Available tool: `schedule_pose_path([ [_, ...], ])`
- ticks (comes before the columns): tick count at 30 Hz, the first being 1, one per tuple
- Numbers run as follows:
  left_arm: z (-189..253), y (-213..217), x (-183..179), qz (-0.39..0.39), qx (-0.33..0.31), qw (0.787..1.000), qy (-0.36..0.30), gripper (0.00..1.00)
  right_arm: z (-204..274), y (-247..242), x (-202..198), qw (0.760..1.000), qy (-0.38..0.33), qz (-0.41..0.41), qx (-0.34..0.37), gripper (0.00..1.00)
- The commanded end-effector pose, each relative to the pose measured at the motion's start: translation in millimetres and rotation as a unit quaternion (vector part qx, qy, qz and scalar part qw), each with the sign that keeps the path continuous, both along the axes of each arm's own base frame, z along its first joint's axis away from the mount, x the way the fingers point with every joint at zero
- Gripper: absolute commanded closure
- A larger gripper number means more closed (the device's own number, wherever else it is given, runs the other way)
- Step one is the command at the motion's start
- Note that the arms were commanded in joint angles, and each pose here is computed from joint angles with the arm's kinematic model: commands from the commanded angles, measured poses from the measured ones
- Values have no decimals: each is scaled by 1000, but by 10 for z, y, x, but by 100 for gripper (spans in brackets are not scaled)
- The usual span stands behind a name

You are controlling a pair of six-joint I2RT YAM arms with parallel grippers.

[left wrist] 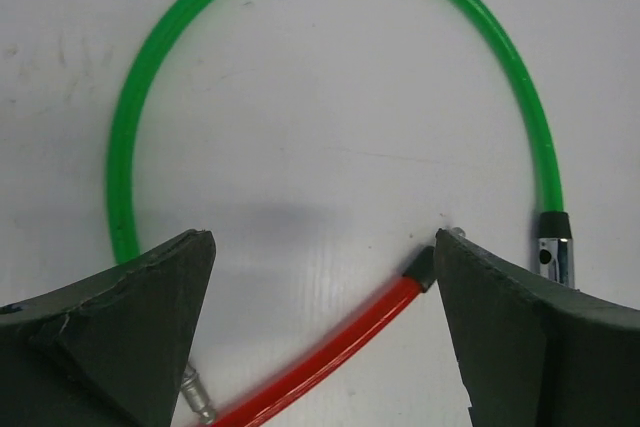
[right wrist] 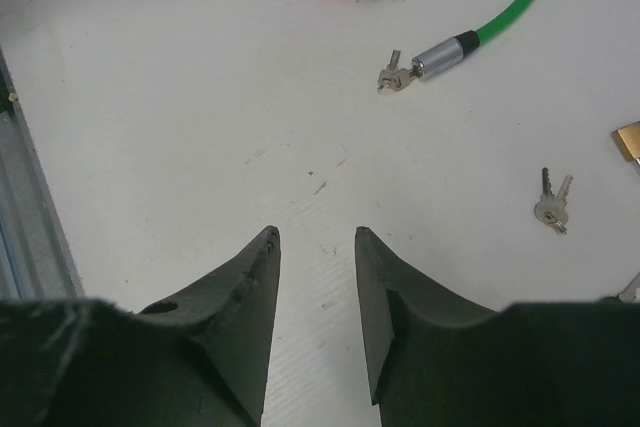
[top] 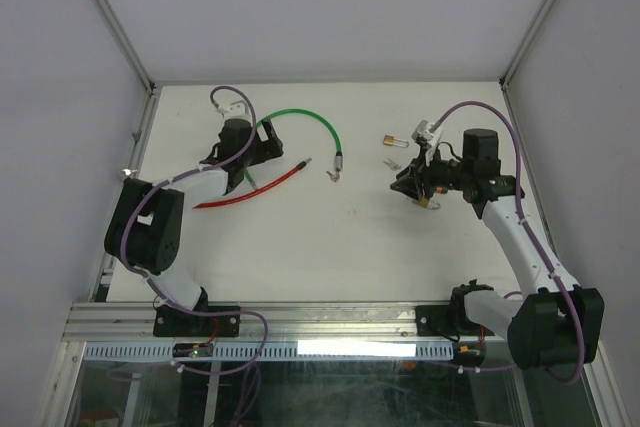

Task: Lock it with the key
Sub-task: Adjust the lock at the center of the board.

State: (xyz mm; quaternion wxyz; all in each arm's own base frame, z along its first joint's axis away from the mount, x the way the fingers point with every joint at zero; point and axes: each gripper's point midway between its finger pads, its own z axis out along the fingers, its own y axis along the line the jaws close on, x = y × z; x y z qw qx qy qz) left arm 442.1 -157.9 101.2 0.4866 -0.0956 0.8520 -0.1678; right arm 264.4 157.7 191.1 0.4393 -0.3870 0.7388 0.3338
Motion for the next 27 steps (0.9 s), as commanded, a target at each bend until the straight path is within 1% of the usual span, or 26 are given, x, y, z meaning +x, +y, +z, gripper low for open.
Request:
schedule_pose_path([
  [1,-28,260,-2,33,2,999,11,6,61,-35,108,999,-36,-5,-9,61],
  [4,-185,370,-14,44,6,998,37,10,48,-40,123,999,-35,-6,-10,61],
  [5,-235,401,-15,48,10,998,45,13,33,-40,121,999,-32,-6,-10,61],
  [9,-394,514,-25,70,33,994,76,33,21,-32,113,1000,-29,-3,-9,61],
  [10,-417,542,-28,76,38,993,81,38,21,-32,113,1000,-29,-3,-9,61],
  [11,-442,575,-30,83,44,992,86,40,21,-28,111,1000,-29,-2,-8,61],
  [19,-599,787,-86,144,76,979,124,40,17,-30,109,1000,-28,-3,-8,61],
  [21,-599,782,-79,144,77,978,129,41,19,-30,111,1000,-29,-2,-8,61],
  [23,-556,744,-65,132,74,980,127,40,15,-31,110,1000,-29,-2,-9,61],
  [25,-458,693,-48,114,71,984,118,38,11,-28,109,1000,-28,-1,-8,61],
  [27,-330,710,-36,112,75,985,103,35,1,-27,108,1000,-26,-1,-9,61],
])
